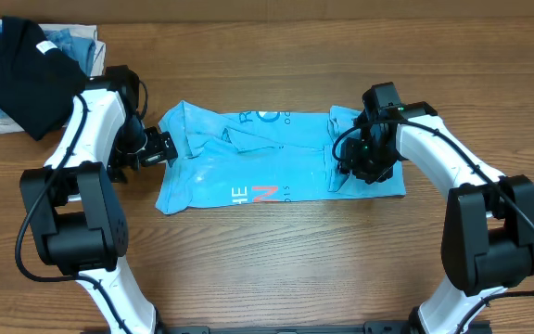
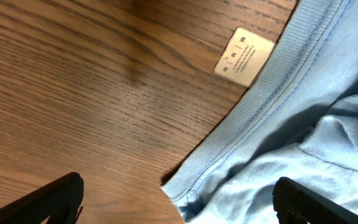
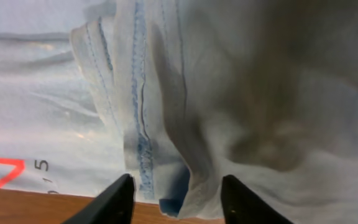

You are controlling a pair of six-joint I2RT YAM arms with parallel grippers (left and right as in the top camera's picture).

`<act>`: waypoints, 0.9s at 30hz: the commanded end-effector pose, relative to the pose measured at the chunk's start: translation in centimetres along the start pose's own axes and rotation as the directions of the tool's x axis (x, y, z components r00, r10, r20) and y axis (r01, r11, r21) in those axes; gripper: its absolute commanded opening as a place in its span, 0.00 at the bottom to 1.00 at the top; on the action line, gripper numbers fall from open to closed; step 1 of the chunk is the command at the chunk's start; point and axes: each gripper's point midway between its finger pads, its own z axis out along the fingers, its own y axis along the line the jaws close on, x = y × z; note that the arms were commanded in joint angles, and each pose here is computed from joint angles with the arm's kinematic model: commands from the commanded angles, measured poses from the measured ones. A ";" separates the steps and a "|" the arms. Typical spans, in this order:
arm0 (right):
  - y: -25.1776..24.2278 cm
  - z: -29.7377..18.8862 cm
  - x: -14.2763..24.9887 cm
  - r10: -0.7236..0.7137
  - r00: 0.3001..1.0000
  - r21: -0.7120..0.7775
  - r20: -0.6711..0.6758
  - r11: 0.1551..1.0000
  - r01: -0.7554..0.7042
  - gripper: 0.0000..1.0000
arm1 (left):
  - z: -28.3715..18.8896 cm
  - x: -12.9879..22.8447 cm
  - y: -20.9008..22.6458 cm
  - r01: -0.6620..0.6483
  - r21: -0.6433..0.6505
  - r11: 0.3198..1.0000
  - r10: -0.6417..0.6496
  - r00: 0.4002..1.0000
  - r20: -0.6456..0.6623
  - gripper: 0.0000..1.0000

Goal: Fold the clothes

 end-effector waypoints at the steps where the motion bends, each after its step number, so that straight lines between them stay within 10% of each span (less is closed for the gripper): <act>1: -0.3 -0.1 -0.1 0.004 1.000 0.016 0.010 1.000 -0.004 0.37 | -0.4 0.1 -0.1 0.022 0.014 1.000 -0.023 1.000 0.005 1.00; 27: 0.1 0.1 -0.5 0.020 0.999 0.009 0.030 1.000 -0.020 0.32 | -0.4 0.1 -0.1 0.022 0.015 1.000 -0.022 1.000 0.005 1.00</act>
